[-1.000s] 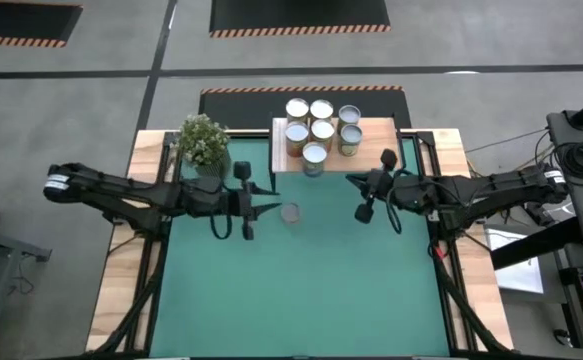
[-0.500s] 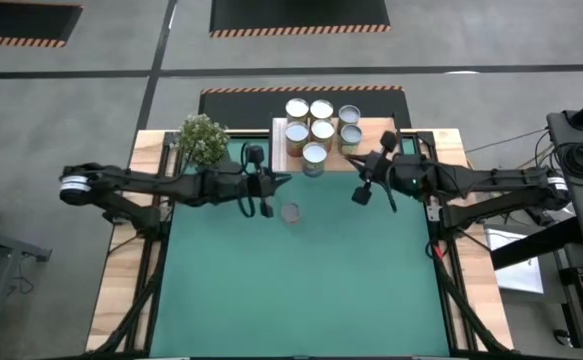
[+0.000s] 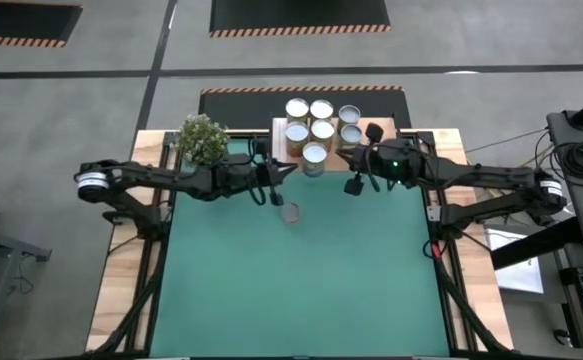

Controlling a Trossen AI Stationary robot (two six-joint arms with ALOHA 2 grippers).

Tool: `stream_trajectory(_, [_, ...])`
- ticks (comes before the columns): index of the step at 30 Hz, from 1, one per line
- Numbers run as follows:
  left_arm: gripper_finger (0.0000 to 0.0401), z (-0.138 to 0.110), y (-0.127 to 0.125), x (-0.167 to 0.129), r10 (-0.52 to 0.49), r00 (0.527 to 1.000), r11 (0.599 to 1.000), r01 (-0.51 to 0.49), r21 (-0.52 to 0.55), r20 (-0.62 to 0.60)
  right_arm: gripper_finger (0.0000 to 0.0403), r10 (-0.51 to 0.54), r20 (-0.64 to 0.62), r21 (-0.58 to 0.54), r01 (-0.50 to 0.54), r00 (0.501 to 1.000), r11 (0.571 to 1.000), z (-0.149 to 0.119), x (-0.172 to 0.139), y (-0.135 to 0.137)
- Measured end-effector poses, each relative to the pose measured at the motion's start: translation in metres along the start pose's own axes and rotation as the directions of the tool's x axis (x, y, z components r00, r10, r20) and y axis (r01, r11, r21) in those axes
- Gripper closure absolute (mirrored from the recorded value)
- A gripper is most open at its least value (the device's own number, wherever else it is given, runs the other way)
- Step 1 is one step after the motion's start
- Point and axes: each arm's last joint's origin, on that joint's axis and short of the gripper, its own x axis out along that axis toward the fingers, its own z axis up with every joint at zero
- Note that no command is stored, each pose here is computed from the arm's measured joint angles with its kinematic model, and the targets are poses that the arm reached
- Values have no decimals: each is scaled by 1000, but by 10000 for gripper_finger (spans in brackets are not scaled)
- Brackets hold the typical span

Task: Pick and place cans onto a shelf
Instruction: Put the canned peas on the shelf

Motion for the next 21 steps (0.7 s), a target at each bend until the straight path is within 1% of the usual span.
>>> stream_trajectory(4, [401,-4,0,10,10,1000,1000,-10,-2,-6,394,-5,-26,-1,5,1000,1000,-7,3,0])
stream_trajectory(12, [401,-3,-3,29,10,1000,1000,-10,1,-28,394,-5,-26,2,5,1000,1000,-7,3,0])
stream_trajectory(21, [401,-3,-5,38,11,999,1000,-11,-21,-37,394,7,-56,20,-5,998,1000,-11,3,1])
